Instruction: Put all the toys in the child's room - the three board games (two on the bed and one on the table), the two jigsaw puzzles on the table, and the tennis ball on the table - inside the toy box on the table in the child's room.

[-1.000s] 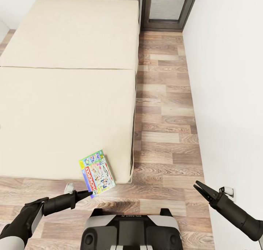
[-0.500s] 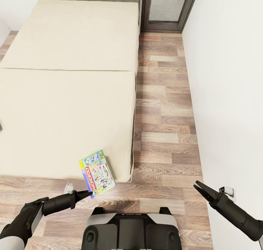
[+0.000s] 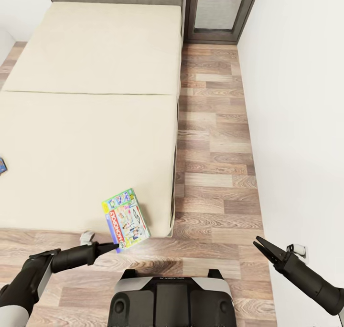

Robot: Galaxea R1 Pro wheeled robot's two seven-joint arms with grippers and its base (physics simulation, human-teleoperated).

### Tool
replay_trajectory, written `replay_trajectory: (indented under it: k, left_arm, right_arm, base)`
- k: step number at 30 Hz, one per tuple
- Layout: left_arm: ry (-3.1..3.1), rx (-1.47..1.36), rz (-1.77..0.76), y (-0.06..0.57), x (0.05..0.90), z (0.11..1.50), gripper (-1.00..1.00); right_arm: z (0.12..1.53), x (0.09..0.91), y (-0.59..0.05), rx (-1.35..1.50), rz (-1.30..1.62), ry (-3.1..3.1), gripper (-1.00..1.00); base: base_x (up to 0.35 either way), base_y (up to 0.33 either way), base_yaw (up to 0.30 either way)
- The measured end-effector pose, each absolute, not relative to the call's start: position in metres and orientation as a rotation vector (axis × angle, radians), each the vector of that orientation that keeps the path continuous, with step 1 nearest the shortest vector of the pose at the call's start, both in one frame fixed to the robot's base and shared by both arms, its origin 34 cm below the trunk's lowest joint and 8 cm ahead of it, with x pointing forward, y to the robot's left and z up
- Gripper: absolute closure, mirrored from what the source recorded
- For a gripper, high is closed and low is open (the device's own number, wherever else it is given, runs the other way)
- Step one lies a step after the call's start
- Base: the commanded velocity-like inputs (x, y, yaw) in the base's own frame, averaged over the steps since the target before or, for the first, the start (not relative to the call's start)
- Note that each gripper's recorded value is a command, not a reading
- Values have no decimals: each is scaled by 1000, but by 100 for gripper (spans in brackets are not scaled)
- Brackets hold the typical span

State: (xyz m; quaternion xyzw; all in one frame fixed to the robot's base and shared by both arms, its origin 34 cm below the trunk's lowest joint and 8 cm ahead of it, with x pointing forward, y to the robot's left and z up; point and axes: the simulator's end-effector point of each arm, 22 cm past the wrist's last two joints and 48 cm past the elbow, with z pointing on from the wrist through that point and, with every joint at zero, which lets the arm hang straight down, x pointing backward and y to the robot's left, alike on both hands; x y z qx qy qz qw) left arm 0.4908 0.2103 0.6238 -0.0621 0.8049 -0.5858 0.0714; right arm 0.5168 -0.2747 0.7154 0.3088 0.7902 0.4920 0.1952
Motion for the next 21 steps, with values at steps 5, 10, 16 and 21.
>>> replay_trajectory:
  k: [5, 10, 16, 21]
  left_arm:
    - [2445, -219, -1752, 222, 496, 633, 100]
    - [2525, -265, -1704, 256, 509, 647, 100]
    - [2625, -290, -1620, 300, 511, 659, 100]
    - [2675, -294, -1568, 324, 510, 667, 100]
  right_arm:
    - [723, 517, -275, 860, 1378, 2215, -100]
    - [730, 517, -274, 853, 1379, 2213, -100]
    - [737, 515, -273, 852, 1381, 2213, -100]
    - [743, 514, -273, 850, 1381, 2212, -100]
  base:
    - [0, 0, 0]
    - [0, 0, 0]
    - [0, 0, 0]
    - [0, 0, 32]
